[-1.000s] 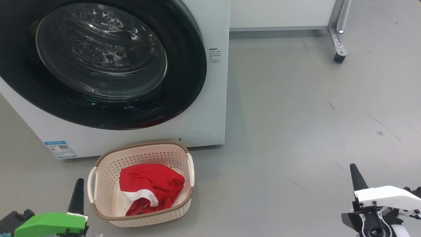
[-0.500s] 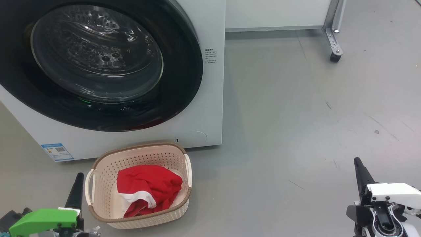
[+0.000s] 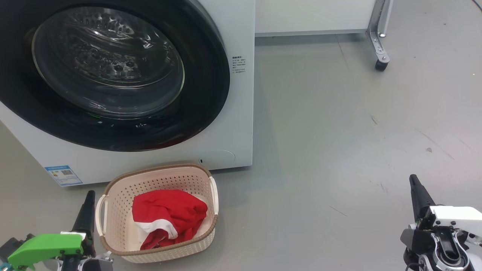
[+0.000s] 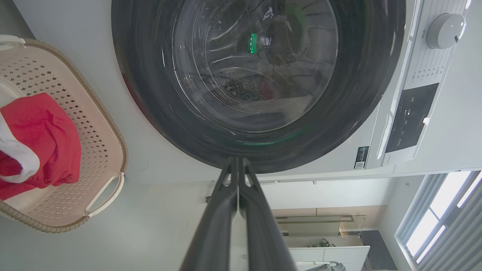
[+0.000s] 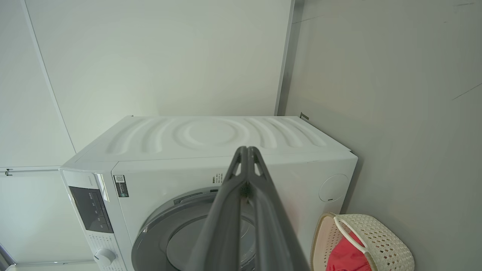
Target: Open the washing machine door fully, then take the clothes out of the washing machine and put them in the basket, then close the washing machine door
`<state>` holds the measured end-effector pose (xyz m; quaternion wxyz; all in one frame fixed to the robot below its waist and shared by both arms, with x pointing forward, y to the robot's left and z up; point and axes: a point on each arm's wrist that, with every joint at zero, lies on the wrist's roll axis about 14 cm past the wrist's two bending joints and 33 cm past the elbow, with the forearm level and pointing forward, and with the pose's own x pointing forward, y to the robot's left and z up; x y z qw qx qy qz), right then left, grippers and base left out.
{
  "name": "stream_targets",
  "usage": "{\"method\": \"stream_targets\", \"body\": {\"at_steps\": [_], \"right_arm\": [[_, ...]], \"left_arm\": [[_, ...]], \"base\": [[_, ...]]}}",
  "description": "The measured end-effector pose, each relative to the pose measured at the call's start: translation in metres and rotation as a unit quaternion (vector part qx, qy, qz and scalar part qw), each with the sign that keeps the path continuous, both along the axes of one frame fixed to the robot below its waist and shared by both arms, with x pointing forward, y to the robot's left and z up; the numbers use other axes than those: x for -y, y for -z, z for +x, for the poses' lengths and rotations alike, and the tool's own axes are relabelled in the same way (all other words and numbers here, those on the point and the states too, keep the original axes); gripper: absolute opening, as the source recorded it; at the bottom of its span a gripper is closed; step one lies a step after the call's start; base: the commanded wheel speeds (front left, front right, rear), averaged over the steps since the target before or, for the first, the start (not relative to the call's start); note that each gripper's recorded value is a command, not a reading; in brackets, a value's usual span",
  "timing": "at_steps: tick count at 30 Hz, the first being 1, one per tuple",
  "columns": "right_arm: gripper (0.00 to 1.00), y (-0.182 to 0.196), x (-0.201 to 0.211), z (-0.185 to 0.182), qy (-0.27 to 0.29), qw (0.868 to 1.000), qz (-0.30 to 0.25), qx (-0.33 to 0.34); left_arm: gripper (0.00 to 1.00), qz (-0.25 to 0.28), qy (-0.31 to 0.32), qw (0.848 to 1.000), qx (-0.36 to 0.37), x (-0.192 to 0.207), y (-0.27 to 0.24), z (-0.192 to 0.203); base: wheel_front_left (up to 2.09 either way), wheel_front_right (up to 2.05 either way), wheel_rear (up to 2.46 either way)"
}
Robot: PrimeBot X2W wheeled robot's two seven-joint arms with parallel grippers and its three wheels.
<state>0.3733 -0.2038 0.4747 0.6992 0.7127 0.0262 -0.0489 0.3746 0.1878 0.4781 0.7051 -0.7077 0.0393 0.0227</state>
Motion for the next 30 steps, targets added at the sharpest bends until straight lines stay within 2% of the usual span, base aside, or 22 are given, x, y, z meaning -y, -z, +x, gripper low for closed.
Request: {"method": "stream_targets", "body": {"at_steps": [30], "right_arm": [[0.0, -0.0001, 0.0005, 0.0, 0.0, 1.0, 0.0, 0.0]], "left_arm": [[0.0, -0.001, 0.0, 1.0, 0.001, 0.0001, -0.0003, 0.0002]], "base": [[0.0, 0.0, 0.0]]}}
